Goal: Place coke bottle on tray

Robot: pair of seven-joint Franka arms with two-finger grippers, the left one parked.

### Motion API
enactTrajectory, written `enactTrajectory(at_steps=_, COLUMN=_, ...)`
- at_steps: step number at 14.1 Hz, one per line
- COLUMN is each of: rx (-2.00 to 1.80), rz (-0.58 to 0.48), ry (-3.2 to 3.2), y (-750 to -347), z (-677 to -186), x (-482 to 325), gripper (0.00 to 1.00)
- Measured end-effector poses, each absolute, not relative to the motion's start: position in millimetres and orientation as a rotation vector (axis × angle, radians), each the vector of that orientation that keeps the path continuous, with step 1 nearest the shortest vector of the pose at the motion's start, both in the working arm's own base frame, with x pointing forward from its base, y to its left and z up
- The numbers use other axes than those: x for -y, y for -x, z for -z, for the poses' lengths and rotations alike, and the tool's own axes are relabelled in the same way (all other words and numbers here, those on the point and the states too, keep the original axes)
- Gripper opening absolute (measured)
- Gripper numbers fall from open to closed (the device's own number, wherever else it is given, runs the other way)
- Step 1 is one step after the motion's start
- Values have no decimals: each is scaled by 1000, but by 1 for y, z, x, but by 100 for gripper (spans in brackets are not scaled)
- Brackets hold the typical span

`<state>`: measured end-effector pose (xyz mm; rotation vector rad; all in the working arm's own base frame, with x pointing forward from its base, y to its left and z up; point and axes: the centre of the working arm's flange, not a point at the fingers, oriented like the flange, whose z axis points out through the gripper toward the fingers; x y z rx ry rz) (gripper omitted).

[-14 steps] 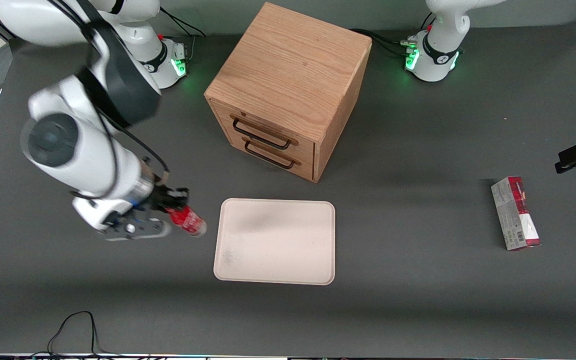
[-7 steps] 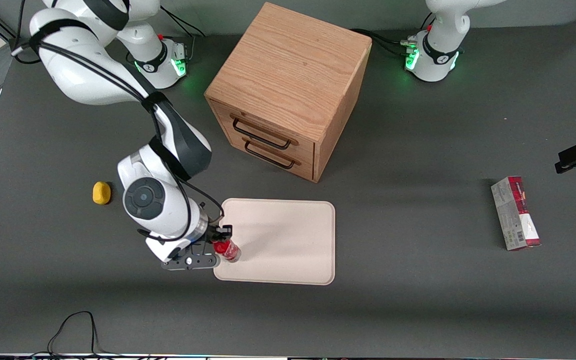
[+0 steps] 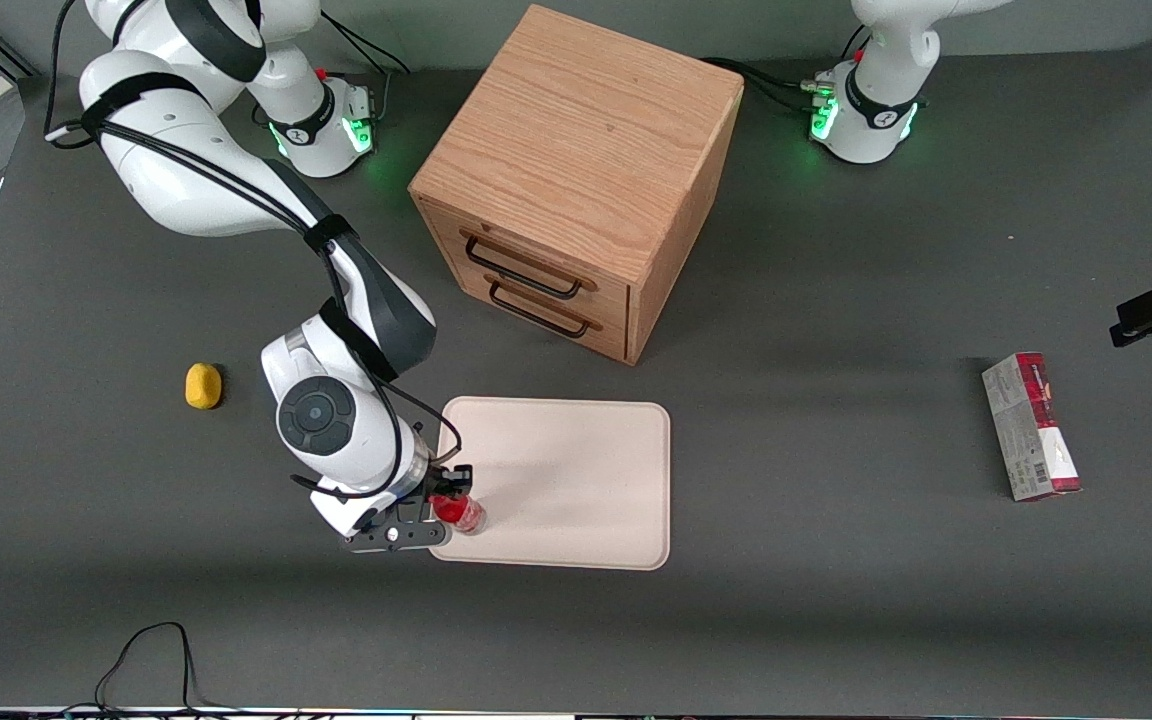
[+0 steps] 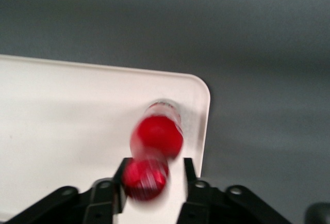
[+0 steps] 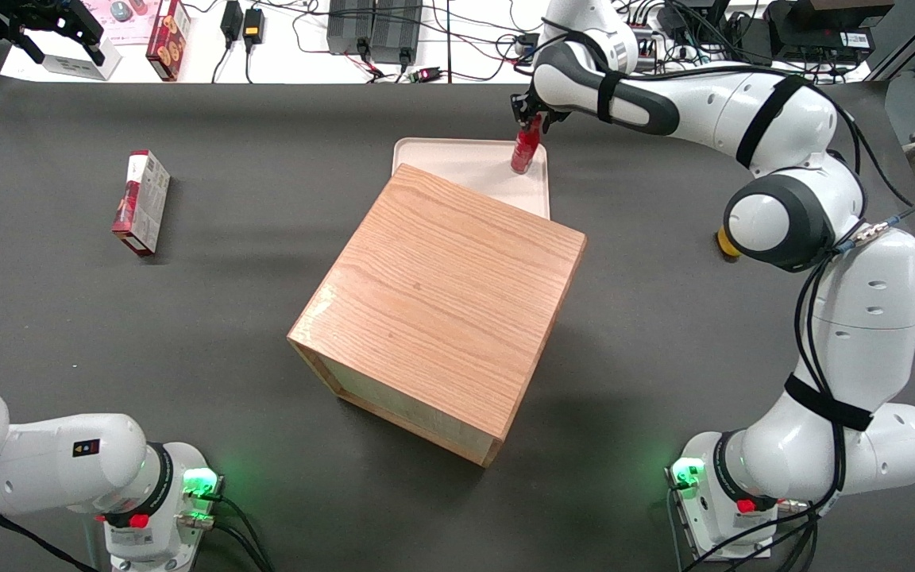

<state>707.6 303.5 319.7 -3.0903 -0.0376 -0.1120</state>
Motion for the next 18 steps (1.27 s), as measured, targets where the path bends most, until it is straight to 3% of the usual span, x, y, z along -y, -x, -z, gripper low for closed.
enactTrajectory(at_steps=4, rx=24, rz=157, ry=3077, y=-711, z=-329, x=-304, gripper=97)
enactTrajectory(at_steps=5, rx=22, rz=171, ry=3078, y=-712, z=-336, x=-303, gripper=100)
enactTrajectory(at_steps=7, rx=28, rz=168, ry=3107, y=-712, z=-353, x=-296, gripper=100)
enactTrajectory(at_steps=11, rx=72, rz=61, ry=3069, y=-705, z=-413, x=-231, gripper=100)
enactTrajectory(at_steps=16, rx=92, rz=-71, ry=3142, y=-635, z=-521, x=-115, gripper=100)
enactTrajectory(at_steps=18, rx=42, rz=-61, ry=3133, y=-604, z=-554, x=-70, gripper=100)
